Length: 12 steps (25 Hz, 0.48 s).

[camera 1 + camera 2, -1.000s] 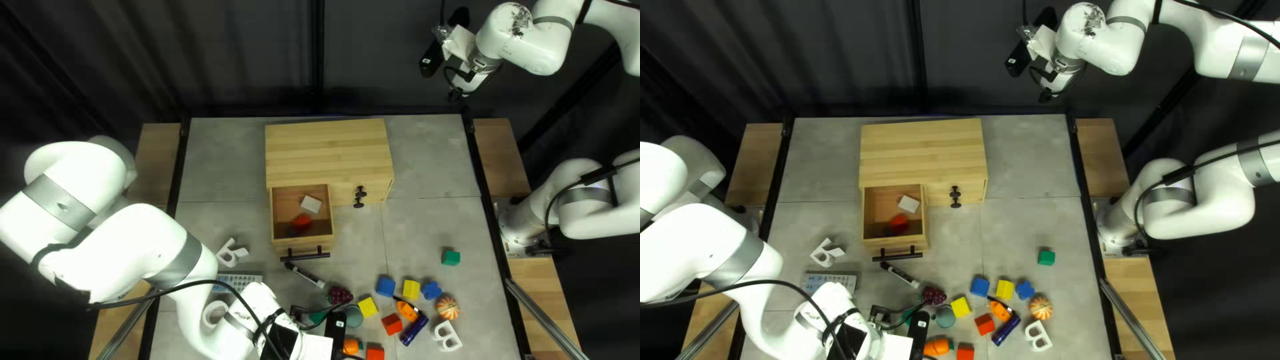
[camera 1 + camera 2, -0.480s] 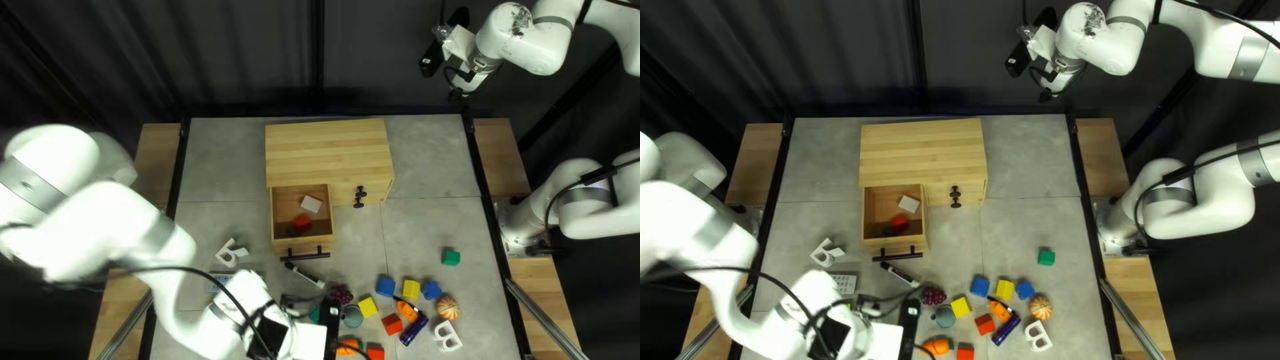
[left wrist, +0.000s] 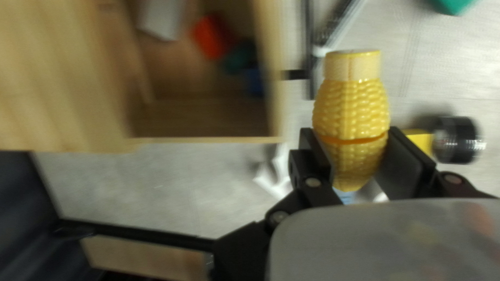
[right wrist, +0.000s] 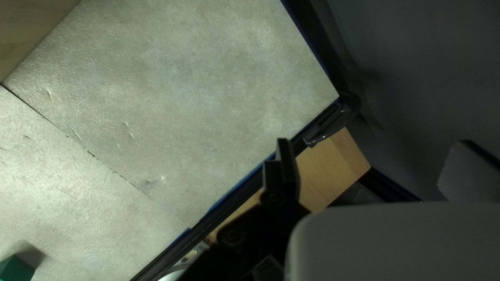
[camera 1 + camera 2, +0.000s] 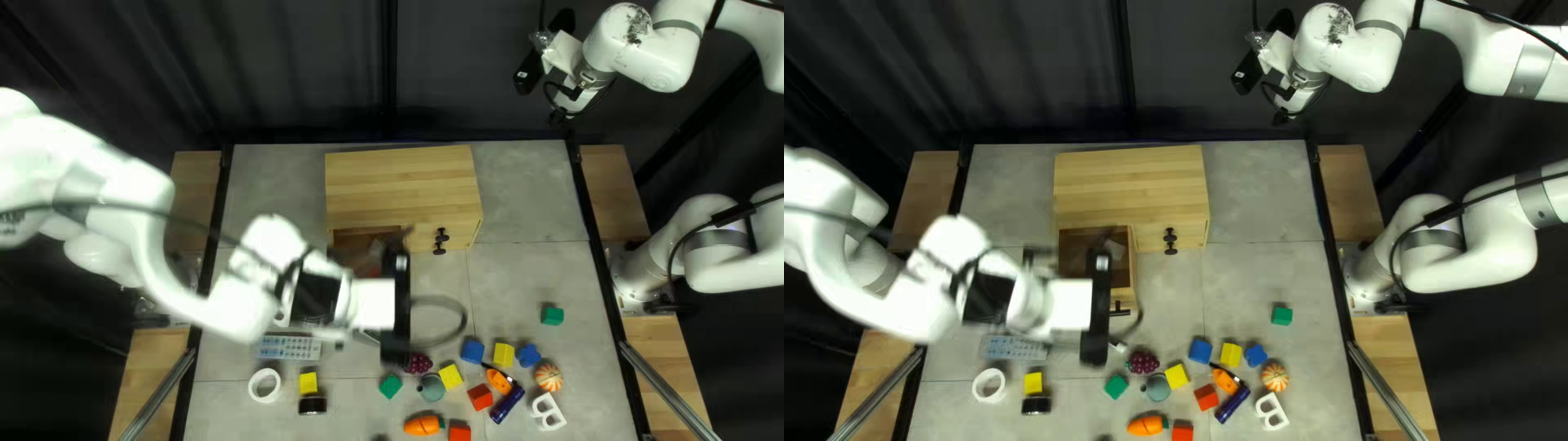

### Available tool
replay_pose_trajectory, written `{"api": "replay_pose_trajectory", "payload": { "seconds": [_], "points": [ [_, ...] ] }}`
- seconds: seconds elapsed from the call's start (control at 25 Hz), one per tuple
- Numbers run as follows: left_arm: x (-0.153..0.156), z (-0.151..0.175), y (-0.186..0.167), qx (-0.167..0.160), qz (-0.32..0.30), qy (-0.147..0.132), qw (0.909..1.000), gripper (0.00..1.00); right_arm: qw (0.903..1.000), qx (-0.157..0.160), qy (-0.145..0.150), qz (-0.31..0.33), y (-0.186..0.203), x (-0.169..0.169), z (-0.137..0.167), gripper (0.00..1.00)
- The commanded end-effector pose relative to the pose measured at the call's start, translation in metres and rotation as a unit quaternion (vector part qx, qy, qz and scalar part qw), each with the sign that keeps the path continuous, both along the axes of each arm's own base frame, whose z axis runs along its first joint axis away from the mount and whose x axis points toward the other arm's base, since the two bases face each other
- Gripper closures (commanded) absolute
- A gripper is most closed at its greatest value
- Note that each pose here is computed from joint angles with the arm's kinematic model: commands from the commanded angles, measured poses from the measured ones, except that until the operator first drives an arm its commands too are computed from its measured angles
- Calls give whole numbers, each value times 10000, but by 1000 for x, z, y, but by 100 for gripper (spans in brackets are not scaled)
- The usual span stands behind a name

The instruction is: Open drawers and place objects into drawer and close

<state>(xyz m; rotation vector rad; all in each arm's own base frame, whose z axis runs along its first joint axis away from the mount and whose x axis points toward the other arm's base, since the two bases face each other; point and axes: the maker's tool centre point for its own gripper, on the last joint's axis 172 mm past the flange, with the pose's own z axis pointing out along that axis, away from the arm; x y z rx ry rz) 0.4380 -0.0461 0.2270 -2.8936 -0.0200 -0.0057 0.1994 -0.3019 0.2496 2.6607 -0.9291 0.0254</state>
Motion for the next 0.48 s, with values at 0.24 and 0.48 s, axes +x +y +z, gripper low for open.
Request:
{"api": "replay_pose_trajectory", "payload": {
  "seconds": [0.24,0.48],
  "points": [
    [7,-26,23,17,290,-158,9995,0,10000,0,0,0,0,0,0,0],
    [5,-16,-36,-57,50,-191,9998,0,10000,0,0,0,0,0,0,0]
  ]
}}
